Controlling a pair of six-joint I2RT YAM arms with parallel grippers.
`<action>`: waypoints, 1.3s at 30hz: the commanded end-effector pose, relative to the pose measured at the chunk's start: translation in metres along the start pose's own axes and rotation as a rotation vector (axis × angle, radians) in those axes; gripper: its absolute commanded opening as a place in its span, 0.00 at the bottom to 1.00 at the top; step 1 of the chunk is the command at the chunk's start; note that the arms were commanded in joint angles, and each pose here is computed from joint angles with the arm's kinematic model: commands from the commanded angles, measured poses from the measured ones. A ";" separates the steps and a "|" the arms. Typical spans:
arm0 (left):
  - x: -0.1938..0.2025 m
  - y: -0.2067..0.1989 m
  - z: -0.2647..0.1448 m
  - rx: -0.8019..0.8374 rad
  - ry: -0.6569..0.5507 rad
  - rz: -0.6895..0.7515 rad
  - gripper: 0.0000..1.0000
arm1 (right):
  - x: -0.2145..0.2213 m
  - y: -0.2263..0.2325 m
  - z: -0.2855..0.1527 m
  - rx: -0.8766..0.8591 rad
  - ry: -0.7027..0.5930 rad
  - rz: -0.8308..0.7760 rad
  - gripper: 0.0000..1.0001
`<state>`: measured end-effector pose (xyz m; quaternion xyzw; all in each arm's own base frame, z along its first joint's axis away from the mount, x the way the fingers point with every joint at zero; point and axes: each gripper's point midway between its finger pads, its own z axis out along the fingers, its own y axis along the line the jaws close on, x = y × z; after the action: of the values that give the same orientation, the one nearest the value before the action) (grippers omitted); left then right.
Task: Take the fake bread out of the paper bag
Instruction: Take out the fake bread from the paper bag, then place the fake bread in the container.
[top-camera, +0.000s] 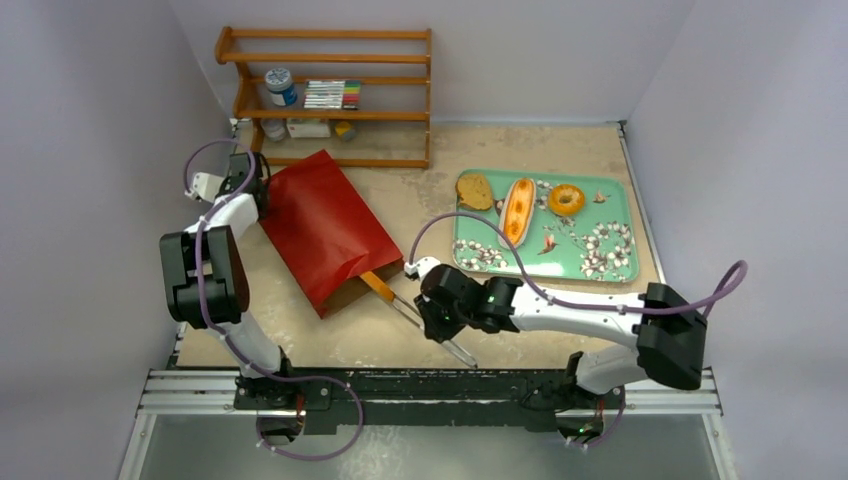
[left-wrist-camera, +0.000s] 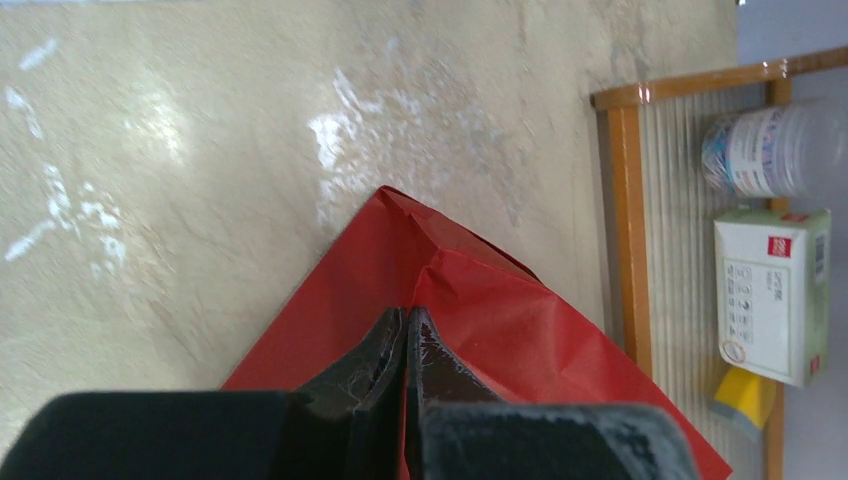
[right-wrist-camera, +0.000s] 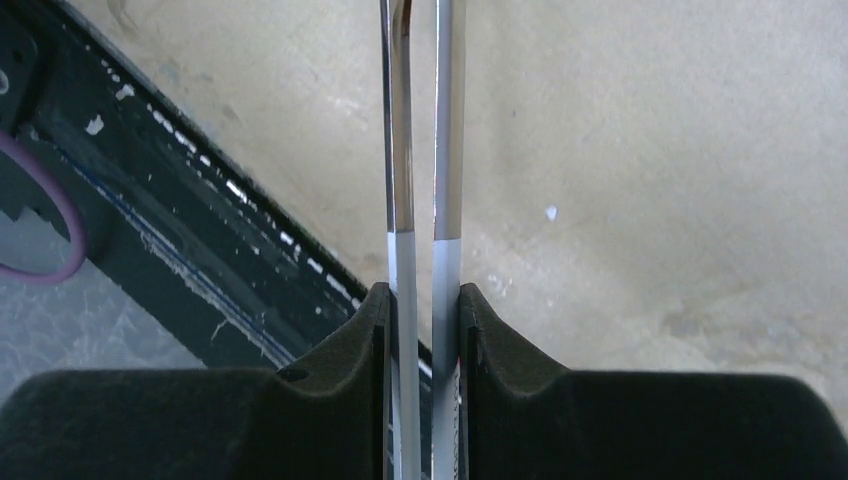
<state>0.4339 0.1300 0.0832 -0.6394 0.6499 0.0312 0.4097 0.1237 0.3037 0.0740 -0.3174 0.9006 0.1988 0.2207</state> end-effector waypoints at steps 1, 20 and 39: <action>-0.002 -0.025 -0.011 0.038 -0.021 -0.064 0.00 | 0.002 0.005 -0.031 0.025 -0.027 0.054 0.09; -0.007 -0.023 -0.022 0.019 -0.020 -0.134 0.00 | 0.012 -0.022 -0.155 0.120 -0.161 0.277 0.09; -0.008 0.001 -0.041 0.018 -0.011 -0.127 0.00 | -0.049 -0.147 -0.123 0.503 -0.304 0.548 0.09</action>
<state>0.4116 0.1108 0.0962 -0.6747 0.6215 0.0142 0.3979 0.1920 0.1498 0.1722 0.0523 0.9358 0.0571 0.3440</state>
